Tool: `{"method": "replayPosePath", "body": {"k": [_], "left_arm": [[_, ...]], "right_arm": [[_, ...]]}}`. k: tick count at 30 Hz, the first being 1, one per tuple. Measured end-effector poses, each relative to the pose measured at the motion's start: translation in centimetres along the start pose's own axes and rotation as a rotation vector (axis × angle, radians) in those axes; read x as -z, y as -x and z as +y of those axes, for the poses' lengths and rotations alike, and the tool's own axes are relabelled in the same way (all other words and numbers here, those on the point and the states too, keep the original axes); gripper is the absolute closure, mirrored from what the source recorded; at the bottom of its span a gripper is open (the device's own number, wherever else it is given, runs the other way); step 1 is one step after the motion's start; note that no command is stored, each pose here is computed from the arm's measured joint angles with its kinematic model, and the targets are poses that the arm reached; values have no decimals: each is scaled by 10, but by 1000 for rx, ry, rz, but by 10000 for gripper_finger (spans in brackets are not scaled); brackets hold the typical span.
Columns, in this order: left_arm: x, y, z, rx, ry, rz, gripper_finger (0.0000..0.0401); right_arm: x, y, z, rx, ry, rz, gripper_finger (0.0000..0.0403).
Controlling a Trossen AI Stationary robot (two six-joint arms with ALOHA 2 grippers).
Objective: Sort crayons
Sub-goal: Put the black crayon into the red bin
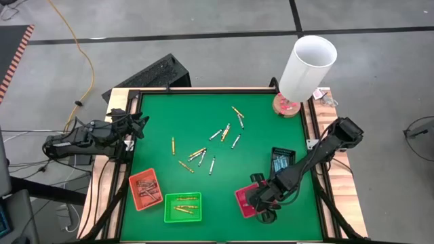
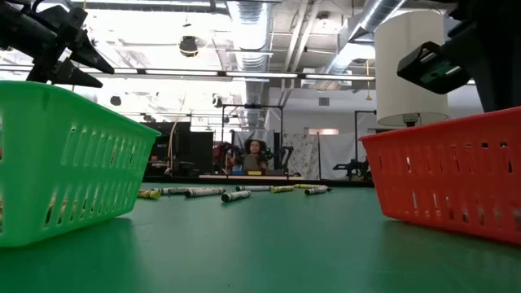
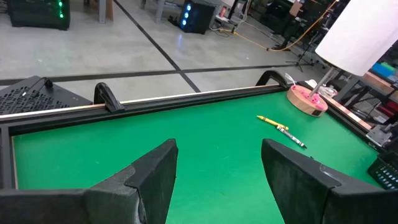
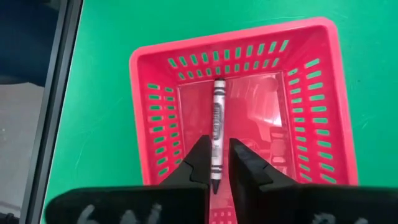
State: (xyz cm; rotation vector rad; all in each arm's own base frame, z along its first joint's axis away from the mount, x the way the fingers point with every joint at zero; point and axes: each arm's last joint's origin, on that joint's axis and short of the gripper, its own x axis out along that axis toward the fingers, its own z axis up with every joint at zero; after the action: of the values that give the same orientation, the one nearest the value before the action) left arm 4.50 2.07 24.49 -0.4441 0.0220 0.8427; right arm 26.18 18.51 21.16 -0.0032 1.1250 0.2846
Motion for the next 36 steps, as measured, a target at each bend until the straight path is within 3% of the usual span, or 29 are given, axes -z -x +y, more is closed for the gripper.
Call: {"method": "replayPosePath", "body": {"k": [8, 15, 20, 28, 36], "left_arm": [[0, 0, 0, 0, 1, -1, 178], [0, 0, 0, 0, 0, 0, 178], [0, 0, 0, 0, 0, 0, 178], [0, 0, 0, 0, 0, 0, 178], [0, 0, 0, 0, -3, 0, 178]], "right_arm": [[-4, 0, -5, 33, -15, -22, 353], [-36, 25, -30, 72, -70, -54, 353], [-57, 47, -59, 158, 19, -67, 353], [-70, 59, -116, 296, 283, -39, 353], [-63, 69, -176, 368, 308, 61, 353]]}}
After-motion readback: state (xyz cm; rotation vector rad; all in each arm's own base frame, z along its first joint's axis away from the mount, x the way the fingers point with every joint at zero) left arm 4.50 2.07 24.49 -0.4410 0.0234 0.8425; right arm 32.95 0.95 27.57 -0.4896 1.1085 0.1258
